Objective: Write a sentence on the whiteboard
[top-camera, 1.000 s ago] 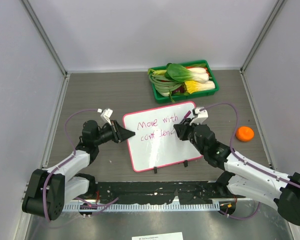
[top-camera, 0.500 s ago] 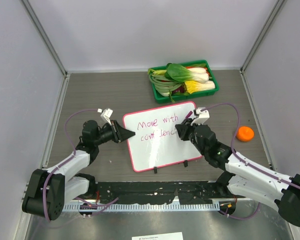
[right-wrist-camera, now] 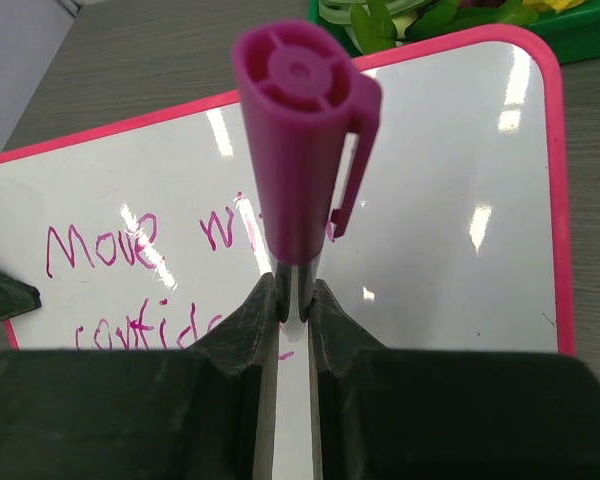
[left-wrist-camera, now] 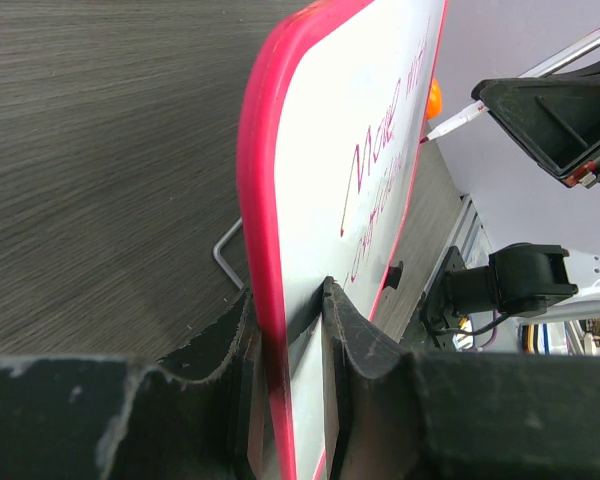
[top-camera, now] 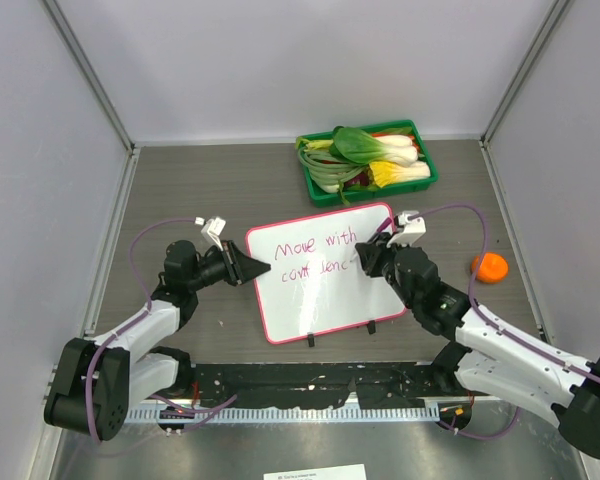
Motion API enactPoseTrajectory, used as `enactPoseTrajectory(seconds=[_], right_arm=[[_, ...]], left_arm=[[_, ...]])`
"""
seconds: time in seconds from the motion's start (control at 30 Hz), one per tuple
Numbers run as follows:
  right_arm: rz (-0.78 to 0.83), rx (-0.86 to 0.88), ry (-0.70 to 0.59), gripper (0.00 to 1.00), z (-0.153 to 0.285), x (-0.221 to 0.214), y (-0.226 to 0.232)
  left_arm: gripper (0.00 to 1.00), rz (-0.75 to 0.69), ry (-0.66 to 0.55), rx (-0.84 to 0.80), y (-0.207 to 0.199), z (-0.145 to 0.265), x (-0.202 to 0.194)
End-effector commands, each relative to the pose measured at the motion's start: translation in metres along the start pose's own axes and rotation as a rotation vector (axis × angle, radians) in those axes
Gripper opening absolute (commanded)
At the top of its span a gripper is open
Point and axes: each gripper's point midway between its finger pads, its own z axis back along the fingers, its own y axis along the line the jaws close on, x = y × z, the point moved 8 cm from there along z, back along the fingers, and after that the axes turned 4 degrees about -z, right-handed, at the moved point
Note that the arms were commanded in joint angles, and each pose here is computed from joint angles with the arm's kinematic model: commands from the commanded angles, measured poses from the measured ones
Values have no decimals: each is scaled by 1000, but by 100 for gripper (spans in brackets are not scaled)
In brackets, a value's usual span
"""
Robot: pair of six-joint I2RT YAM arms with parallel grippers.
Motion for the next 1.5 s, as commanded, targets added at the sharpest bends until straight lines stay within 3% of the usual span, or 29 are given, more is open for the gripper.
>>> enactPoseTrajectory(seconds=[0.0,0.87,1.47], right_arm=[[-18,17,-59,1,-5,18,10],[19,-65,-18,1,-9,4,-6],[-5,-69,-54,1,-13,18,-3]], left_arm=[[0,-71,-7,109,18,0,-7],[0,-74,-7,108,18,0,-7],[0,-69,-5,103,18,-1,-8]])
